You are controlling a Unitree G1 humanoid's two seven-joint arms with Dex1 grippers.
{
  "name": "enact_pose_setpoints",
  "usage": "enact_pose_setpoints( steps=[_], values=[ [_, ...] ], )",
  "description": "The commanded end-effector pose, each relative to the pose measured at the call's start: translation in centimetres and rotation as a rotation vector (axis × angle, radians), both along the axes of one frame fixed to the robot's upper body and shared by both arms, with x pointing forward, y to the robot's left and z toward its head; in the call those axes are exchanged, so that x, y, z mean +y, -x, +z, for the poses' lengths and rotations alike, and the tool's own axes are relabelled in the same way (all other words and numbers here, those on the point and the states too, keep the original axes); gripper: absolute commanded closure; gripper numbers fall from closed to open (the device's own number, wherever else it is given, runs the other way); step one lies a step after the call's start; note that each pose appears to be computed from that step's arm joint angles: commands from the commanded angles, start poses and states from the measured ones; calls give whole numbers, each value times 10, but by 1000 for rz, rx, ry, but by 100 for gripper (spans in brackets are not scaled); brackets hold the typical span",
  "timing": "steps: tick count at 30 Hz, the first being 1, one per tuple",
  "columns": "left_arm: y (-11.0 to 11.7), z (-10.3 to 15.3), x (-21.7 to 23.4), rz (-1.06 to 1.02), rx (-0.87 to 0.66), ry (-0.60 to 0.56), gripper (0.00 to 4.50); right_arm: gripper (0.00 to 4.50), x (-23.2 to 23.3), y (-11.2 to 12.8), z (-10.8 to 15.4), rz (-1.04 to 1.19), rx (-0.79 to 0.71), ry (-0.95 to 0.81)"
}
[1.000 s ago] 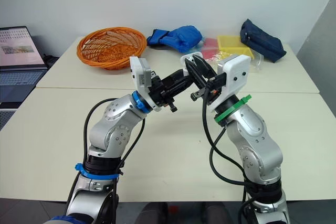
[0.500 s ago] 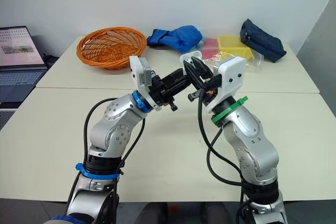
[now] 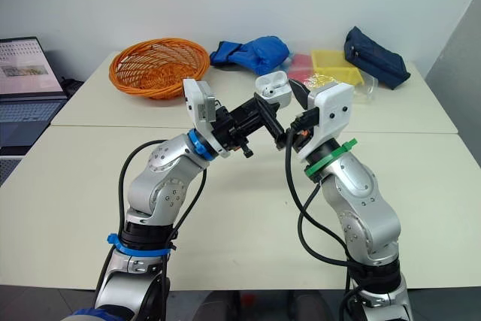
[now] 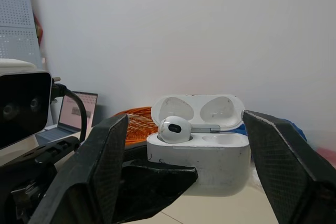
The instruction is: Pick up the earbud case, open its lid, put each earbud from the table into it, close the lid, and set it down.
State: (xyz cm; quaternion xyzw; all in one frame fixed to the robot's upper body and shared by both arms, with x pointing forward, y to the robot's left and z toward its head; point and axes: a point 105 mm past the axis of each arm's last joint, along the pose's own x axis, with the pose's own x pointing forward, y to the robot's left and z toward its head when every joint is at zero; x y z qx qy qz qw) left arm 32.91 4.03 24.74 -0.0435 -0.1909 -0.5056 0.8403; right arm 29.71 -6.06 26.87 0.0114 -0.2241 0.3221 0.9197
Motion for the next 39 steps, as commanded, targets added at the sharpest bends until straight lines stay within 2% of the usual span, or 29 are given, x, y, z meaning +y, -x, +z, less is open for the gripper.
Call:
enact_pose_setpoints(
  steps=[1,3,6,9,11,12,17,19,24,31,34,39],
  values=[
    [5,17,11,-5,-93,-6,376,85,-14,22,31,68,-138,49],
    [3,15,18,2,-95,-30,376,85,-23,21,35,80,-144,105],
    [0,12,33,11,-102,-83,376,85,-37,10,25,116,-44,227],
    [1,4,49,9,-94,-149,376,85,-61,-19,-16,96,183,399],
    [2,2,55,13,-91,-174,376,85,-75,-44,-62,65,378,492],
    [3,2,56,14,-92,-179,376,85,-79,-50,-77,60,431,520],
    [4,6,57,24,-100,-180,376,85,-79,-79,-116,17,578,525],
    [7,5,56,25,-99,-179,376,85,-70,-83,-136,53,661,537],
    [11,3,55,30,-95,-177,376,85,-71,-97,-153,-7,687,540],
    [11,5,54,32,-93,-174,376,85,-66,-103,-169,-31,697,567],
    [13,5,52,21,-94,-176,376,145,-67,-102,-172,-26,705,570],
    [12,4,50,15,-94,-174,376,310,-68,-104,-175,-35,708,571]
  ],
)
